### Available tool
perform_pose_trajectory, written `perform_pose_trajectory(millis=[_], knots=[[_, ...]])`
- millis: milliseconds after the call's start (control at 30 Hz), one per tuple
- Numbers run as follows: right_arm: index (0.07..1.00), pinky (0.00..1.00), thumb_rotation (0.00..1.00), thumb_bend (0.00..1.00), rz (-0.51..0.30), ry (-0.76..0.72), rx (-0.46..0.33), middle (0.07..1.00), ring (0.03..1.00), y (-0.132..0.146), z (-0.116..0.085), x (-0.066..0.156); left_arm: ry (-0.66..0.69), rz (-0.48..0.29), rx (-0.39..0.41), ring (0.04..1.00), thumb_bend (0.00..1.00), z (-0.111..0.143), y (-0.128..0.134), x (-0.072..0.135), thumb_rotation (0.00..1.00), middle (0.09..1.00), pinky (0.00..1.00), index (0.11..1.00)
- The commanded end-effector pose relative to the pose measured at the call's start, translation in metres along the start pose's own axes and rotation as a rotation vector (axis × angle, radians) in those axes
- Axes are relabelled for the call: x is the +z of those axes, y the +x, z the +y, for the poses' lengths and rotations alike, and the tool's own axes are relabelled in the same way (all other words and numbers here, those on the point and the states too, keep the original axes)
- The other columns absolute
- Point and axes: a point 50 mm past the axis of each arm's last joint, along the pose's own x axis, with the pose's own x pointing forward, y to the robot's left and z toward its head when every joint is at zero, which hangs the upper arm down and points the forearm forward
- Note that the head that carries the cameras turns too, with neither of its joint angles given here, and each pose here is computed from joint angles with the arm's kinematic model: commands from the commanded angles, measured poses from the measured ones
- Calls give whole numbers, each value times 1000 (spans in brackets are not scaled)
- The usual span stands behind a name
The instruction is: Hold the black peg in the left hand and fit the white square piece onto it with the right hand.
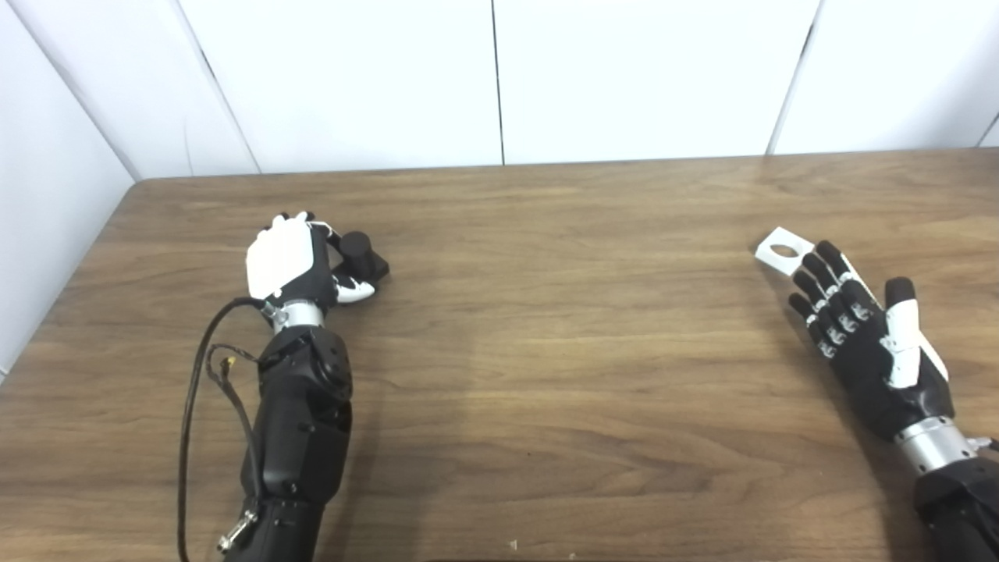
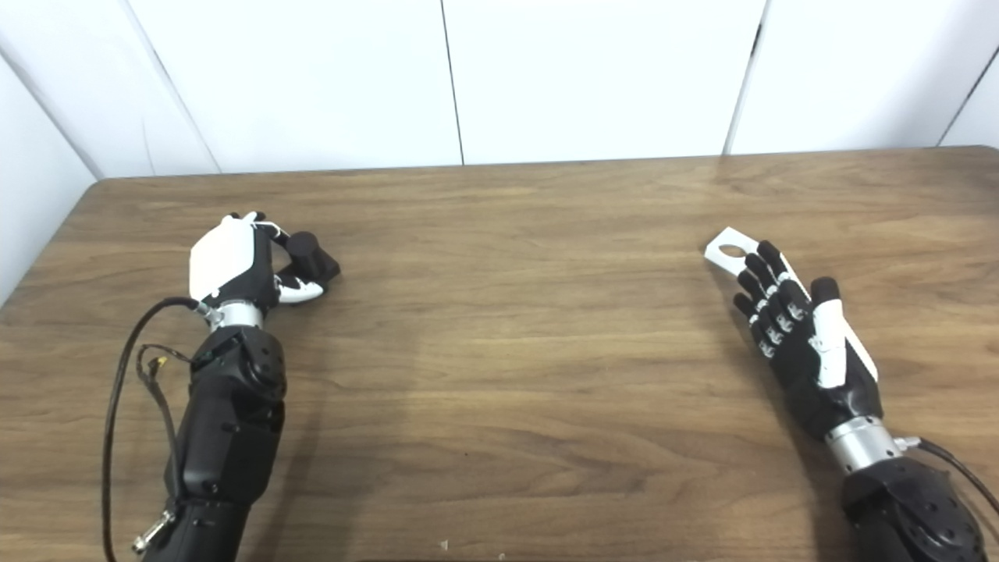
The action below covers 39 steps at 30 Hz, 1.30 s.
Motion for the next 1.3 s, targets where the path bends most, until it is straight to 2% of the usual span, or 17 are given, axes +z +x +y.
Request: perform_pose_trajectory(millis=[0,167,300,467,600,767,867,1000,1267], knots=[[1000,1000,1000,689,-30,-3,10,1000,1000,1,0,7,-4,-18,19,1000,517,12,3,6,57,915,1000,484],[1000,1000,1000,684,-33,2,12,1000,1000,1,0,8,-31,-24,1,1000,521,14,0,8,56,912,1000,485],[1000,1000,1000,687,-32,-2,6,1000,1000,1,2,9,-87,-54,-61,1000,521,19,-5,11,54,921,996,486],[1000,1000,1000,688,-35,3,16,1000,1000,1,3,9,-86,-104,-129,1000,521,25,-15,16,57,910,961,486],[1000,1000,1000,674,-35,14,17,1000,1000,1,5,9,-63,-139,-143,1000,522,28,-22,20,60,865,980,486],[1000,1000,1000,676,-31,13,14,1000,1000,2,7,10,-60,-168,-150,1000,523,27,-36,25,62,907,978,488],[1000,1000,1000,679,-28,5,15,1000,1000,2,8,10,-92,-179,-156,1000,523,25,-44,27,59,914,944,489],[1000,1000,1000,678,-25,-1,11,1000,1000,2,9,10,-67,-228,-164,1000,521,24,-57,31,60,908,943,491],[1000,1000,1000,685,-24,8,7,1000,1000,3,12,11,-65,-291,-172,1000,520,17,-80,34,63,914,865,490]])
